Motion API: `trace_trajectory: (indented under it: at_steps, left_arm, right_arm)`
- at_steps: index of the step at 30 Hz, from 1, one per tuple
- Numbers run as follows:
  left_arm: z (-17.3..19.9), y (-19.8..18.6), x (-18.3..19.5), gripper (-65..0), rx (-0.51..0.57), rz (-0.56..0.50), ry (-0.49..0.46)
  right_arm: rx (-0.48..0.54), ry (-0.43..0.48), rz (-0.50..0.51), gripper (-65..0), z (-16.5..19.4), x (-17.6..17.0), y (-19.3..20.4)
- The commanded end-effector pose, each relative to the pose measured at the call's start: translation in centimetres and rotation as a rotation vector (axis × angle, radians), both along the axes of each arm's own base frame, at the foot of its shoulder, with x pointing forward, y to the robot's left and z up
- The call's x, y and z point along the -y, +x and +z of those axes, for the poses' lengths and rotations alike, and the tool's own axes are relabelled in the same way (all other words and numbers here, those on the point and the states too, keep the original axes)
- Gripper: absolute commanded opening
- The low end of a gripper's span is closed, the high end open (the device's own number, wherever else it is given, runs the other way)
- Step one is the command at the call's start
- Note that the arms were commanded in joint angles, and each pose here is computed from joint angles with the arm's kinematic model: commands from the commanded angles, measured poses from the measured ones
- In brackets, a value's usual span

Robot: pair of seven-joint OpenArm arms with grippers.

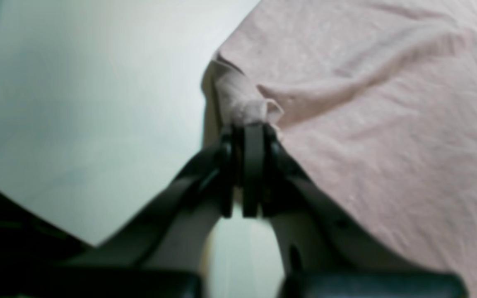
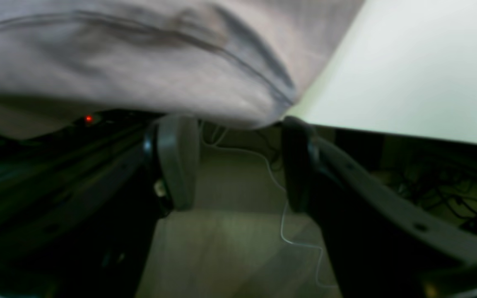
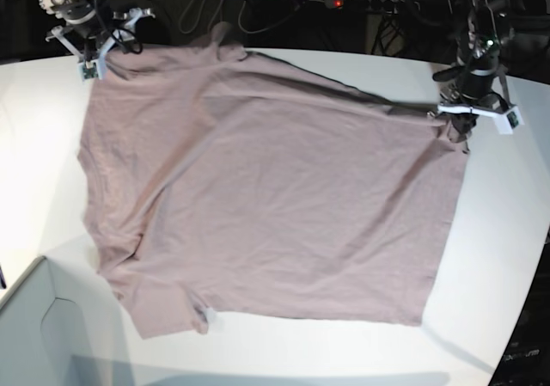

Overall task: Layout the t-shirt on the table in an organized manner, then fold the t-shirt properly
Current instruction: 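Lift the shirt edge with both grippers and fold it over the body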

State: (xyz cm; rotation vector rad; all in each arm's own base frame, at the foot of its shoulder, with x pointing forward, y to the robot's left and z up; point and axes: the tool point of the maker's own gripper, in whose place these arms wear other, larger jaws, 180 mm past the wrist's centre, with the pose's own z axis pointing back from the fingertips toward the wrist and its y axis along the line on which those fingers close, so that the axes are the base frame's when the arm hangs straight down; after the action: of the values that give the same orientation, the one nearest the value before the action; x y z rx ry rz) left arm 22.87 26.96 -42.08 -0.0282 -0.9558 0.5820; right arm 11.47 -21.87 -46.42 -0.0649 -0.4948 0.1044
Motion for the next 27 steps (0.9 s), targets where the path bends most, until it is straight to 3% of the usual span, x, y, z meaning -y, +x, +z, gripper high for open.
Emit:
trace_trajectory:
  at_steps: [1, 15, 18, 22, 27]
  left_arm:
    - [1.0, 0.5, -0.5, -64.9, 0.034, -0.001, 0.023]
    - [0.7, -0.1, -0.4, -64.9, 0.023, 0.001, 0.02]
    - [0.8, 0.0, -0.4, -64.9, 0.026, 0.0, 0.02]
    - [0.8, -0.1, -0.4, -64.9, 0.025, 0.0, 0.021]
    - [1.1, -0.3, -0.4, -64.9, 0.029, -0.004, 0.029]
  right_arm:
    - [0.034, -0.003, -0.003, -32.4, 0.5, 0.2, 0.7]
    - [-0.012, 0.061, -0.021, -34.1, -1.9, -0.9, 0.5]
    - [-0.019, 0.064, -0.014, -43.1, -2.2, -0.9, 0.4]
    - [-0.02, 0.061, -0.019, -65.0, -2.2, -0.6, 0.3]
    - [0.02, 0.024, -0.009, -65.0, -0.8, 0.3, 1.4]
